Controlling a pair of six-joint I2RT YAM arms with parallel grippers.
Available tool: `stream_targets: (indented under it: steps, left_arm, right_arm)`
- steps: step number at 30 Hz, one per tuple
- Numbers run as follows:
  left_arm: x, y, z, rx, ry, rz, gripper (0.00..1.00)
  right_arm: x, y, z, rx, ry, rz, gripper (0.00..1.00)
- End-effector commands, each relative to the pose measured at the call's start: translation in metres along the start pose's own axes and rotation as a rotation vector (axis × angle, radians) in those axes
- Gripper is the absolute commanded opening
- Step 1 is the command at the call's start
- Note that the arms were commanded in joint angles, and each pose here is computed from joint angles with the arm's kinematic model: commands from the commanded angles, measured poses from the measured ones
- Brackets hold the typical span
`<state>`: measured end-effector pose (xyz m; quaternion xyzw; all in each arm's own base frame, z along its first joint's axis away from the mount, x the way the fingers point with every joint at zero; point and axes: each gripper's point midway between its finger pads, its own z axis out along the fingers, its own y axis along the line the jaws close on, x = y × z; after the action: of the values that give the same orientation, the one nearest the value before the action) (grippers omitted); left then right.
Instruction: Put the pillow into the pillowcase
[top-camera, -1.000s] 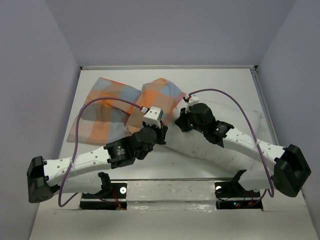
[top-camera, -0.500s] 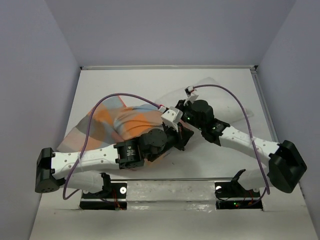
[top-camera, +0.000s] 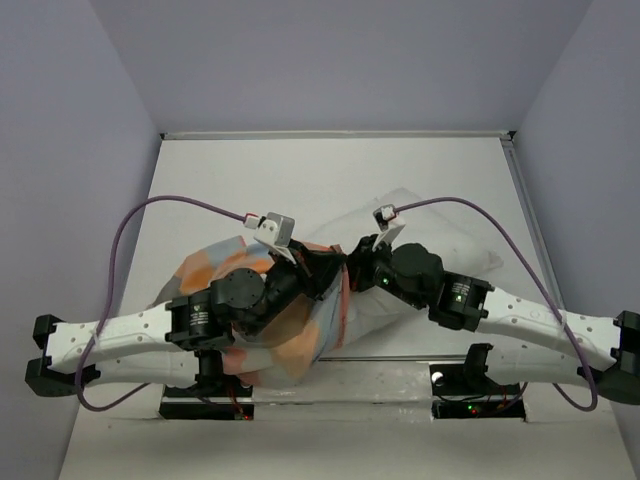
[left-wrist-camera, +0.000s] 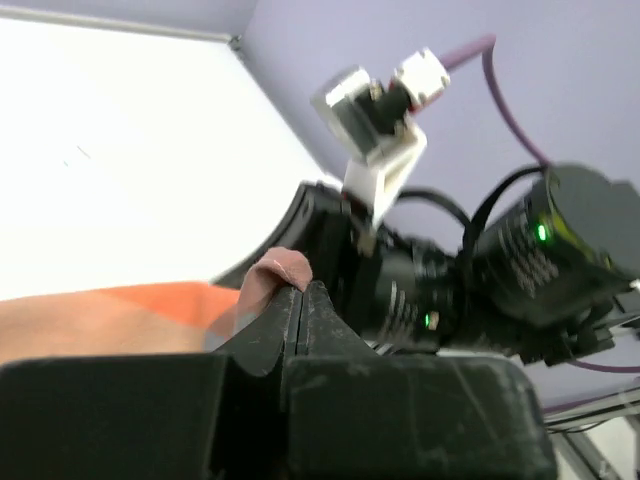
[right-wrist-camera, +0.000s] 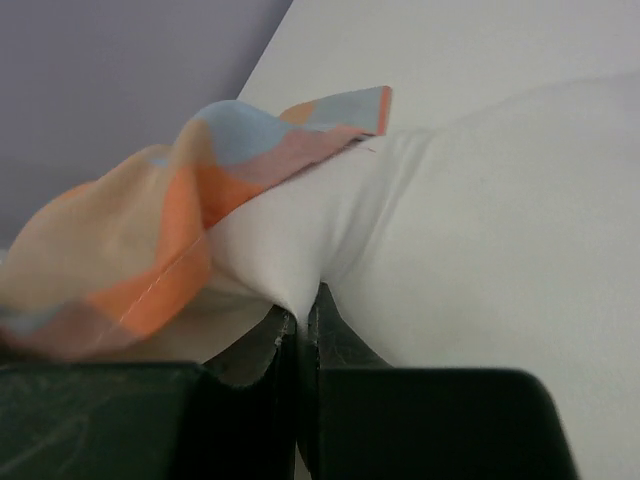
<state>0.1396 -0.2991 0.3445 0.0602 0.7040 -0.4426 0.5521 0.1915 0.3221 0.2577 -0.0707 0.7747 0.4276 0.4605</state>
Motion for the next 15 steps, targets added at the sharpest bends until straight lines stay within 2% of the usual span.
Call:
stream_targets:
  steps: [1,3,6,8,9,10,11,12,13,14,15]
  left_arm:
    - [-0.075,-0.021,-0.015,0.019,-0.146,-0.073,0.00]
    - [-0.083,-0.029,-0.019,0.039,-0.131,-0.070,0.00]
    - [-0.093,-0.026,-0.020,-0.003,-0.130,-0.045,0.06]
    - [-0.094,-0.011,-0.012,-0.117,-0.144,-0.007,0.06]
    - [-0.098,-0.008,-0.010,-0.149,-0.148,0.005,0.11]
    - [-0.093,-0.004,-0.004,-0.175,-0.140,0.023,0.17]
    - [-0.090,-0.003,0.006,-0.193,-0.132,0.044,0.22]
    - [-0.090,-0.002,0.013,-0.198,-0.135,0.049,0.30]
    - [-0.099,0.017,0.025,-0.247,-0.163,0.057,0.35]
    - [-0.094,0.017,0.039,-0.195,-0.127,0.069,0.38]
    - [-0.088,0.026,0.056,-0.188,-0.109,0.078,0.41]
  right_arm:
    - [-0.025,0.084,-0.031,-0.115,-0.017,-0.024,0.00]
    - [-0.007,0.102,-0.034,-0.131,0.045,-0.077,0.00]
    - [-0.016,0.127,-0.041,-0.206,0.090,-0.140,0.00]
    - [-0.056,0.105,-0.023,-0.143,0.031,-0.147,0.00]
    - [-0.057,0.104,-0.021,-0.244,0.111,-0.117,0.00]
    - [-0.068,0.089,-0.014,-0.274,0.128,-0.082,0.00]
    - [-0.096,0.030,0.013,-0.185,0.105,-0.022,0.00]
    - [-0.093,0.029,0.017,-0.288,0.192,0.018,0.00]
    - [-0.097,0.006,0.032,-0.265,0.218,0.045,0.00]
    - [-0.099,-0.015,0.050,-0.235,0.234,0.062,0.00]
    - [-0.088,-0.072,0.087,-0.156,0.302,0.136,0.00]
